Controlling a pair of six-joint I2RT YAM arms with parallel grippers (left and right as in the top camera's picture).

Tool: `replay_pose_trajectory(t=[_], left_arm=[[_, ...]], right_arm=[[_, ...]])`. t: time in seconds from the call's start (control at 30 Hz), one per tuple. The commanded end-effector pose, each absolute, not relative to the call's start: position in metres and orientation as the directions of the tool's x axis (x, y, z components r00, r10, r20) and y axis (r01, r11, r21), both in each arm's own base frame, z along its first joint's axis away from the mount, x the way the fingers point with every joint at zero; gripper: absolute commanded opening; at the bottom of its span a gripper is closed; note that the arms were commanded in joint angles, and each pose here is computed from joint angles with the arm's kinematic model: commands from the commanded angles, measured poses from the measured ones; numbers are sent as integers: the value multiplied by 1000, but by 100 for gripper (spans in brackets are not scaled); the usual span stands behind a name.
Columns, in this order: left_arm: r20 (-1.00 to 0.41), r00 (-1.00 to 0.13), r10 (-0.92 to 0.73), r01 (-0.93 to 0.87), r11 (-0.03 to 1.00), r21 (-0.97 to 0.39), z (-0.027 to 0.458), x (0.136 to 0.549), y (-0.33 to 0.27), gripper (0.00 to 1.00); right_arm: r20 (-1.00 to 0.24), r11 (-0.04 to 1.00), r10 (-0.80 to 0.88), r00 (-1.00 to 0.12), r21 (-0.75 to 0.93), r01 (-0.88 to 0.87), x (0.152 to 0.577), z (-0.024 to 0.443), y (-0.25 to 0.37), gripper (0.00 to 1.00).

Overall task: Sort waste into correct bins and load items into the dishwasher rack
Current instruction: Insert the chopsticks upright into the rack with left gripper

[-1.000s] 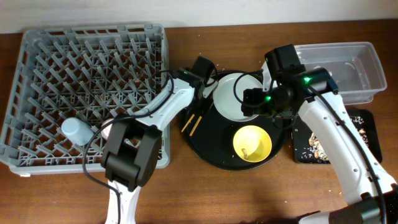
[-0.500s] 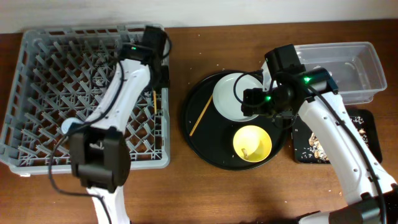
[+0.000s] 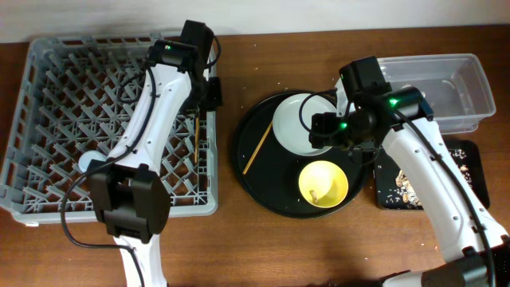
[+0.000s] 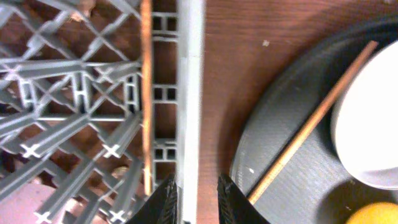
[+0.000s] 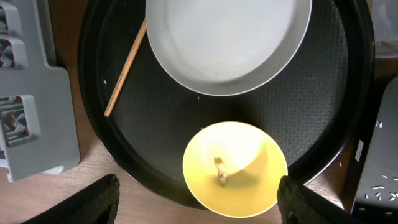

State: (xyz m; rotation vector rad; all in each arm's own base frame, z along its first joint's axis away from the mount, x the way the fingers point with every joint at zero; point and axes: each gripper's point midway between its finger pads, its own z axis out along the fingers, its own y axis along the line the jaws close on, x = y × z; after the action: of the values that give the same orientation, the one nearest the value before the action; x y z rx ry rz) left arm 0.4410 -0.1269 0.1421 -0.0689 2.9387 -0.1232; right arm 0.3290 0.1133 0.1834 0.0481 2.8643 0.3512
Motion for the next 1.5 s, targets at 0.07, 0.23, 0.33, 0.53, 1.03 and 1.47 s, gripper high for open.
replay_pose_trajectory(t=[0.07, 0.23, 0.33, 0.53, 1.03, 1.47], left_arm=[[-210, -966, 150, 162, 986, -41, 139, 427, -174, 23], [-109, -932, 346, 345, 938, 26, 63, 400, -226, 34], [-76, -904, 421, 419, 907, 38, 35, 393, -245, 42], [-9, -893, 450, 449, 892, 48, -3, 382, -252, 44], [-118, -980, 162, 157, 986, 50, 150, 434, -181, 0], [-66, -995, -76, -85, 985, 152, 106, 464, -99, 22]], right_arm=[[-260, 968, 63, -963, 249, -4, 332, 188, 114, 82], [-260, 968, 63, -963, 250, -4, 332, 188, 114, 83], [-260, 968, 63, -963, 249, -4, 332, 188, 114, 83], [-260, 968, 63, -963, 249, -4, 332, 188, 114, 83], [-260, 968, 63, -964, 249, -3, 332, 188, 114, 83], [-257, 969, 63, -964, 249, -3, 331, 188, 114, 83]])
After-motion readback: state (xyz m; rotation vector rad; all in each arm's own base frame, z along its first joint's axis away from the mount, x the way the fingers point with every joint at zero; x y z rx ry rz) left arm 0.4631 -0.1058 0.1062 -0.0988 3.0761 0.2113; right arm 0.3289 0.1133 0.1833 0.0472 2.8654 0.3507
